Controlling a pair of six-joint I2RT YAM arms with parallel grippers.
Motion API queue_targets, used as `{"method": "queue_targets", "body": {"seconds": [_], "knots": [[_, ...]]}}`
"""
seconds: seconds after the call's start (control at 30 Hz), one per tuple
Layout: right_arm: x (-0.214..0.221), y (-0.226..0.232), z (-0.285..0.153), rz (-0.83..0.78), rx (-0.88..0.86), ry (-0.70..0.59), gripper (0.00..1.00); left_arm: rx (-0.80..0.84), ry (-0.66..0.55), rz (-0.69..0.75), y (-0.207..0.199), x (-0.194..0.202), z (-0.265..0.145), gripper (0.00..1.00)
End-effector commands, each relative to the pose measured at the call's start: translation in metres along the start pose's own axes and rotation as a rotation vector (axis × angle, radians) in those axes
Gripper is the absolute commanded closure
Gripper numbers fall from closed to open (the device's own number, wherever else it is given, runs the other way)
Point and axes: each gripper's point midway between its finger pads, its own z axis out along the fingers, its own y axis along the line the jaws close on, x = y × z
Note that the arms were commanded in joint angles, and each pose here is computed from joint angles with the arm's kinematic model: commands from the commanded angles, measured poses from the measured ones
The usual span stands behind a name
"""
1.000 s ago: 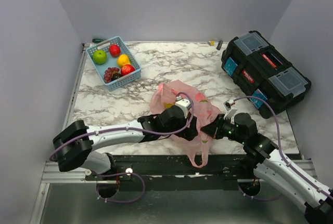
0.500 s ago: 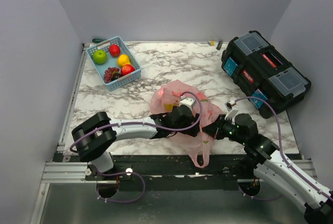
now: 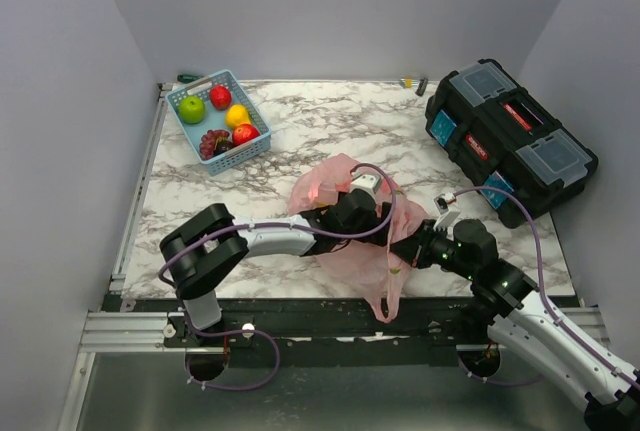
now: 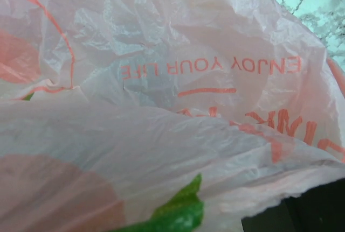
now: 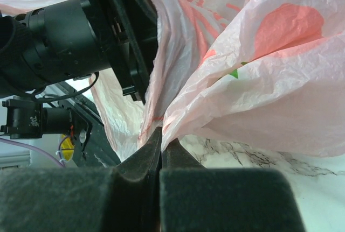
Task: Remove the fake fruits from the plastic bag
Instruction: Take out the fake fruit from the plastic bag.
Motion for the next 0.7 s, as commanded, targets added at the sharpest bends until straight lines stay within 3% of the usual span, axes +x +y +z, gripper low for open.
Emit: {"method": "queue_targets", "body": {"seconds": [0.0, 0.27, 0.53, 0.67], "knots": [[-0.007, 0.004, -0.002, -0.012, -0.005, -0.024, 0.99, 0.000, -0.072, 0.016, -0.007, -0.021, 0.015, 0.12], [-0.006, 0.005, -0.002, -0.018, -0.012, -0.019, 0.99, -0.012, -0.046, 0.014, 0.001, -0.017, 0.028, 0.19], [-0.008, 0.005, -0.001, -0.029, -0.015, -0.030, 0.99, 0.037, 0.027, -0.009, 0.005, -0.011, 0.039, 0.20], [-0.008, 0.006, -0.001, -0.035, -0.021, -0.029, 0.99, 0.084, 0.054, -0.013, -0.002, -0.007, 0.038, 0.37]]}}
